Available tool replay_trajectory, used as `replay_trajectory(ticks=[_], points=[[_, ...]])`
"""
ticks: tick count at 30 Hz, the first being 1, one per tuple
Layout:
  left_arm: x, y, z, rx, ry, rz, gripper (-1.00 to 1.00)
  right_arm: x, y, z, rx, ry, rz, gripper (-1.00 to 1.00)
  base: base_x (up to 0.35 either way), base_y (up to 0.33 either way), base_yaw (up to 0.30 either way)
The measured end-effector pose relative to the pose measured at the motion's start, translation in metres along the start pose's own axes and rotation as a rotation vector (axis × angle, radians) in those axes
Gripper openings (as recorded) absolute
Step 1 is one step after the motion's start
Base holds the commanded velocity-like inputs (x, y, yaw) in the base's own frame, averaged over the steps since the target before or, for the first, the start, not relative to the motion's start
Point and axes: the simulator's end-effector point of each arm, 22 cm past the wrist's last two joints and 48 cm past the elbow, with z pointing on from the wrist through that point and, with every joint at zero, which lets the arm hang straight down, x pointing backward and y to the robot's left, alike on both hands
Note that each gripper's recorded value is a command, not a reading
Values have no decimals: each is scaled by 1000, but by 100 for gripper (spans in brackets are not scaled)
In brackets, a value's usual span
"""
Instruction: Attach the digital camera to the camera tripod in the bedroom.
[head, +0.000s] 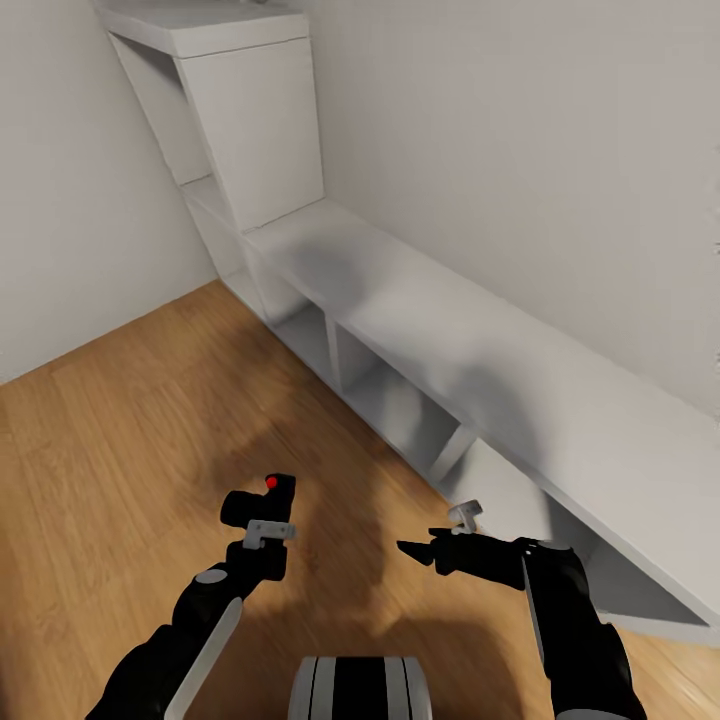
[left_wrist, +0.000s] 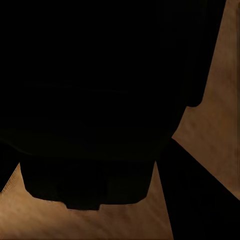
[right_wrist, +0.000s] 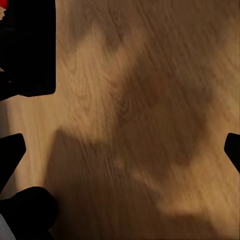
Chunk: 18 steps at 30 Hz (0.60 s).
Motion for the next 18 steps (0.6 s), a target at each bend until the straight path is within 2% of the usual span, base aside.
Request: replay_trajectory(ticks=[5,6,9,18], points=[[-9,0,-7,-2,-20,1,-100,-5,6,-2,-3,-9,-5,100,0,0,0],[-11,0,-8,-1,-25,1,-100,7,7,4,-10,14,18,100,0,0,0],[-17,0,-12,-2,-37,2,-100,11,11,9,-9,21,30,100,0,0,0],[-33,-1,-24,-4,-73,4,-100,1,7,8,54,-13,-8,100,0,0,0]])
